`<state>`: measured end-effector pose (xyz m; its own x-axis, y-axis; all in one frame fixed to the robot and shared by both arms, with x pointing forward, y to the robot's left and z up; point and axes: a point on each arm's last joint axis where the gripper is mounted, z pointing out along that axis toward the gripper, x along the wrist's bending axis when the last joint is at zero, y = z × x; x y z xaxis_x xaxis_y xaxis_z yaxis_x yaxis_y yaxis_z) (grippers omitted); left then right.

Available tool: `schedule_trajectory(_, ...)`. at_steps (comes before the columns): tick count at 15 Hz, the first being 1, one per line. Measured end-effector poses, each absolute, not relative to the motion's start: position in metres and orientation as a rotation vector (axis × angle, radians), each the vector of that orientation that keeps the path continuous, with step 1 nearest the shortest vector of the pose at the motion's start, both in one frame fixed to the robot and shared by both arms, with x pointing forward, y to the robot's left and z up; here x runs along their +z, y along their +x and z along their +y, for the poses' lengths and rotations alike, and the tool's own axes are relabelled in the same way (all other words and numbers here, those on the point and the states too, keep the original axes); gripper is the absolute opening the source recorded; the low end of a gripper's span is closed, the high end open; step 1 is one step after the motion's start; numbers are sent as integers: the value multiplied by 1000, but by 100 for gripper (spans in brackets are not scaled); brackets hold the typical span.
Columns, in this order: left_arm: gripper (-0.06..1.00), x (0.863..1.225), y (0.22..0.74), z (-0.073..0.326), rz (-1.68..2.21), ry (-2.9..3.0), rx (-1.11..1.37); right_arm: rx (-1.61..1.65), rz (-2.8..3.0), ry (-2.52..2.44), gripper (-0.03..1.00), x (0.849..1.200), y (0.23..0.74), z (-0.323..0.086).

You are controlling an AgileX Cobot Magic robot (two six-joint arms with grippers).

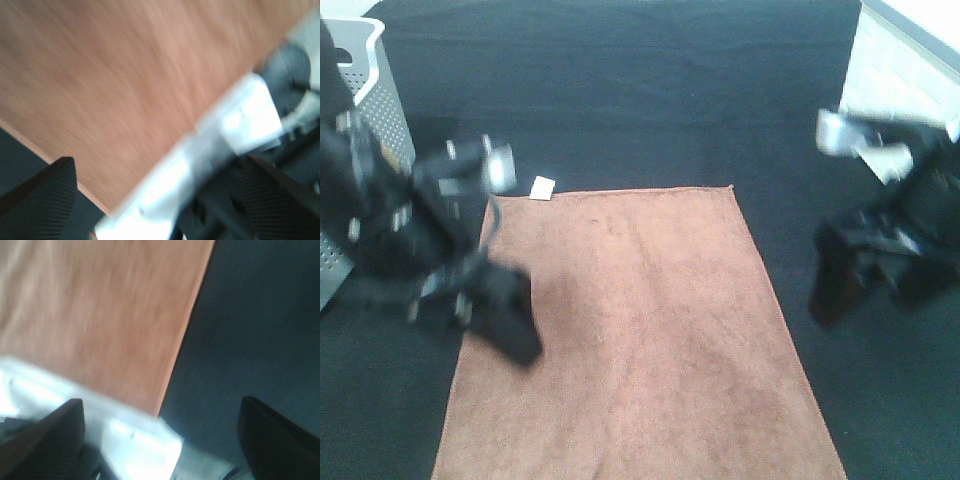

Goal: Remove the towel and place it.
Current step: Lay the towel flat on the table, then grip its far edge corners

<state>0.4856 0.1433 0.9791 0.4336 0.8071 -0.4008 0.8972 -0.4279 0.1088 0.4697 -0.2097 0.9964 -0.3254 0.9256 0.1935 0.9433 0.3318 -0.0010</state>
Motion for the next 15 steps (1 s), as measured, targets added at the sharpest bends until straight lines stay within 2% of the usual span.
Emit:
schedule_trajectory(3, 83, 999, 556, 170, 1555, 2240, -237, -279, -2390, -1831, 76, 1009, 539, -212)
schedule_trajectory(5, 83, 998, 588, 183, 1600, 2191, -186, -362, -2316, -1857, 76, 1008, 580, -221)
schedule_trajectory(7, 83, 987, 616, 198, 1669, 2138, -174, -385, -2277, -1813, 77, 998, 614, -219)
schedule_trajectory(12, 83, 931, 677, 233, 1832, 2043, -188, -364, -2254, -1776, 81, 953, 675, -208)
schedule_trajectory(15, 83, 917, 699, 234, 1828, 2039, -162, -396, -2239, -1785, 81, 929, 697, -204)
